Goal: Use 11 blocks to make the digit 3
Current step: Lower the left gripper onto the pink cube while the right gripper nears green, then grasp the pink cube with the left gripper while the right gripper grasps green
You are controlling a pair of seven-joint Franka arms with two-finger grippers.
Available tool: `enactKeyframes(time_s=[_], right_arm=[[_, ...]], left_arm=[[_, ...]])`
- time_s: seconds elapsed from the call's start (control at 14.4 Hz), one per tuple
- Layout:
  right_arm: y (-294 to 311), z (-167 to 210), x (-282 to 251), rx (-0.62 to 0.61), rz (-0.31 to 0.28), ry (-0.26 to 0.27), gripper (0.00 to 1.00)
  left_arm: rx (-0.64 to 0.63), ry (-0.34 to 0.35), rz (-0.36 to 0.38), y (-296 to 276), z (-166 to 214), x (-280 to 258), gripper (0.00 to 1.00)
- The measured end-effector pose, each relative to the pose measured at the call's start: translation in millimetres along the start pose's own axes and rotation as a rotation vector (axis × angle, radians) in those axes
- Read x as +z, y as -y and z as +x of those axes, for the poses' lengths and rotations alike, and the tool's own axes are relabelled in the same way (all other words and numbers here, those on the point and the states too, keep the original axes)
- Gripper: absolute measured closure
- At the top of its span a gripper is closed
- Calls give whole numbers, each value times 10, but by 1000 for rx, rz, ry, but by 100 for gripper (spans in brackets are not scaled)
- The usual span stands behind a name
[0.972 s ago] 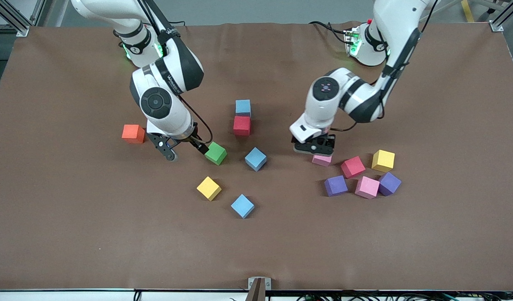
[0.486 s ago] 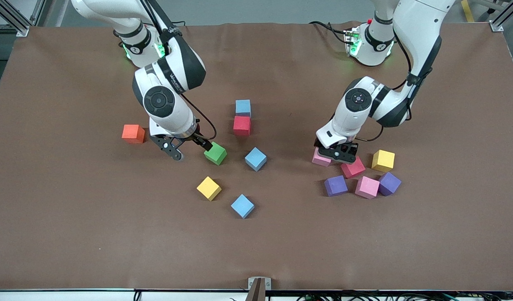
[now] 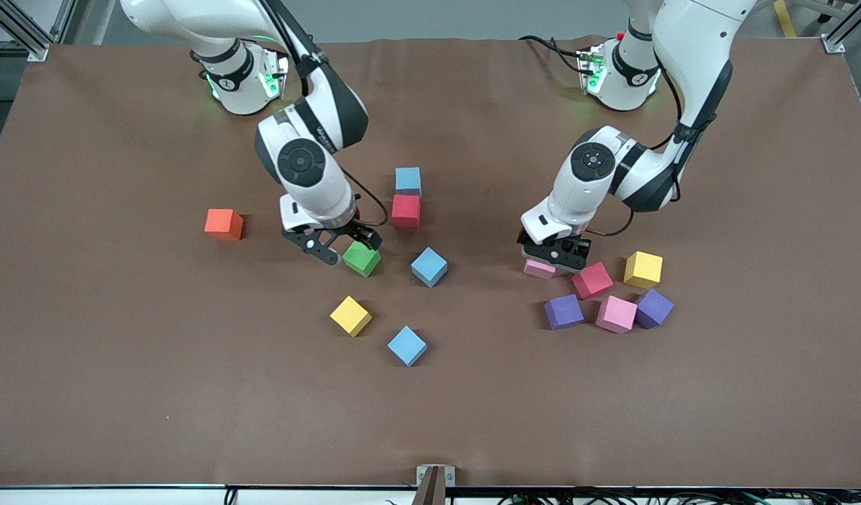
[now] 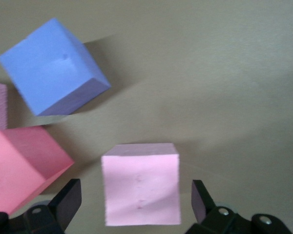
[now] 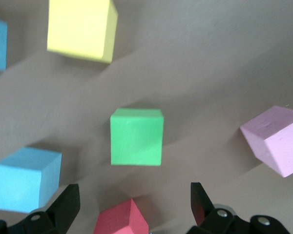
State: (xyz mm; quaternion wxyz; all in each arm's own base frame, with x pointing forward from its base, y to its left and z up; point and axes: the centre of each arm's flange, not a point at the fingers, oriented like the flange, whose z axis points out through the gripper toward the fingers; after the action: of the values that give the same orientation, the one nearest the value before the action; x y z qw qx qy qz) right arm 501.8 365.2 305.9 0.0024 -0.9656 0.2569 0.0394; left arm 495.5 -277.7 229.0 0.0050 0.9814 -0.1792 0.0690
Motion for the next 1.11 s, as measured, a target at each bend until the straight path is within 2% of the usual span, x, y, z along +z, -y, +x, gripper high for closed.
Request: enactKeyframes(time_s=[0.28, 0.49, 0.83, 1.11], right_arm=[[113, -275, 61, -50, -9, 1, 0], [146, -306, 228, -56, -8, -6, 0], [60, 77, 617, -23, -10, -55, 0], [-65, 352, 680, -12, -27, -87, 0]], left_arm=[[0, -13, -30, -48, -11, 158, 0], [-2, -10, -31, -38, -10, 179, 0], [-12, -19, -31, -20, 36, 154, 0], [-43, -35, -32, -25, 105, 89, 0]])
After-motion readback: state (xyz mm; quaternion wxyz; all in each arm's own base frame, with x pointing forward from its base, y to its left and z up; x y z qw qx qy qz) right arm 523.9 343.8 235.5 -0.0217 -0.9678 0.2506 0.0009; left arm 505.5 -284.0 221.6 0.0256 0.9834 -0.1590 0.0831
